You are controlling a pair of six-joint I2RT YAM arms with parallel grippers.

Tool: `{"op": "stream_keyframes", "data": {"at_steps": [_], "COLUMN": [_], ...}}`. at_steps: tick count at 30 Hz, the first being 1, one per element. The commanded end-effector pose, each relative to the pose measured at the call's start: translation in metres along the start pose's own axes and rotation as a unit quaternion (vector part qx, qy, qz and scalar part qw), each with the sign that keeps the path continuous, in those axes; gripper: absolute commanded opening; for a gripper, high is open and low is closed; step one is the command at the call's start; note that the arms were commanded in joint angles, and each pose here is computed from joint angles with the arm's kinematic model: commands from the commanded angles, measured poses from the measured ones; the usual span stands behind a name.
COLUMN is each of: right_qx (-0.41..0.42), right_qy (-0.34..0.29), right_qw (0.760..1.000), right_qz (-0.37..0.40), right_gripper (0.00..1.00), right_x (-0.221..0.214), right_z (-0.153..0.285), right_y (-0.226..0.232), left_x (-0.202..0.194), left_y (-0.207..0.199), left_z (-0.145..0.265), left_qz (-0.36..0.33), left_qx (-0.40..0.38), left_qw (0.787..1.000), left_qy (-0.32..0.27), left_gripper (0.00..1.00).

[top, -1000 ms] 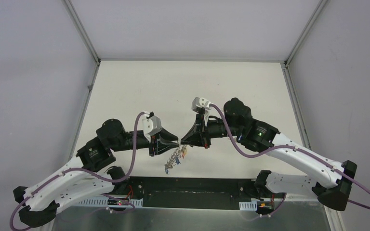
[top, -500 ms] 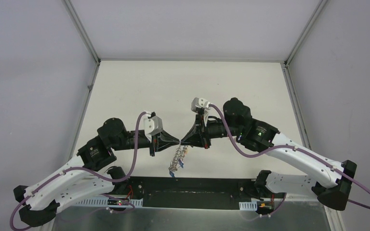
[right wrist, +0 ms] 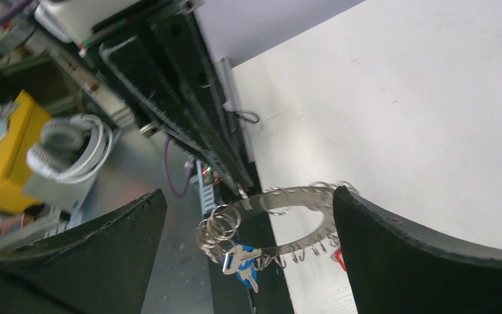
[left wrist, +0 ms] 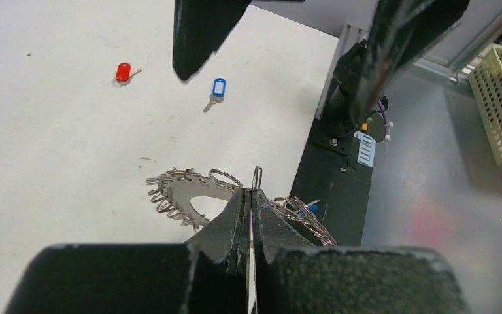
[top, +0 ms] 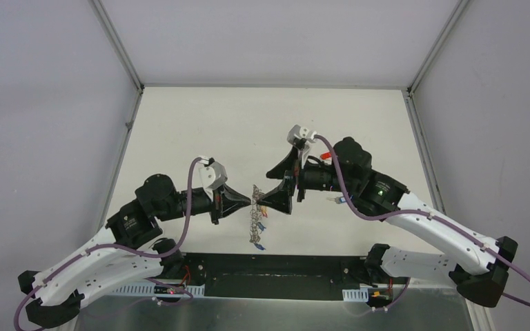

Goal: Put the keys on the keyring

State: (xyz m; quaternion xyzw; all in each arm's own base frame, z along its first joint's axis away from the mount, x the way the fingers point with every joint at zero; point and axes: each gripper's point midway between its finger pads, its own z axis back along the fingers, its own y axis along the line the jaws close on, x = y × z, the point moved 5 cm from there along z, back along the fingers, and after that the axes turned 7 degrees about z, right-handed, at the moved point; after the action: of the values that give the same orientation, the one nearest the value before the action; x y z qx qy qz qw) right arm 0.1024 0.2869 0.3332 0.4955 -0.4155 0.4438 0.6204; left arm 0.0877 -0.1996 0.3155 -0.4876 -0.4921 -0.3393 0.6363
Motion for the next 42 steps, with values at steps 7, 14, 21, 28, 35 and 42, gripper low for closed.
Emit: {"op": "stream_keyframes", "data": {"at_steps": [7,14,21,28,35,42], "right_qx": [-0.291,-0.424,-0.503,-0.598,-0.622,-0.635], "right_qy": [-0.062,0.025,0.124,0.201,0.242,0.267], "right_qw": [0.943,0.874,0.789,0.693,0.645,0.620], "right_qz": [-0.150,-0.238,-0.330,-0.349,-0.373,-0.376], "right_gripper": [1.00,1.00,1.00,0.90,0.75,0.60], "right_x": [0.003,-0.061,-0.120,-0.162,-0.198,-0.219], "right_z": [0.051,0.093,0.121,0.142,0.144,0.143], "right_y": [-0.067,-0.116,-0.156,-0.182,-0.192,-0.203], "left_x": [0.017,0.015,0.009,0.004,-0.001,-0.007], "left_y": [0.004,0.004,0.004,0.006,0.010,0.011], "left_z": [0.006,0.001,-0.001,-0.003,-0.006,-0.007], "left_qz": [0.064,0.084,0.101,0.109,0.114,0.123], "left_qx": [0.047,0.045,0.043,0.048,0.056,0.060], "left_qw": [0.995,0.994,0.993,0.992,0.991,0.990], "left_qy": [-0.063,-0.055,-0.044,-0.040,-0.033,-0.030], "left_gripper": [0.00,0.00,0.00,0.00,0.00,0.00]}}
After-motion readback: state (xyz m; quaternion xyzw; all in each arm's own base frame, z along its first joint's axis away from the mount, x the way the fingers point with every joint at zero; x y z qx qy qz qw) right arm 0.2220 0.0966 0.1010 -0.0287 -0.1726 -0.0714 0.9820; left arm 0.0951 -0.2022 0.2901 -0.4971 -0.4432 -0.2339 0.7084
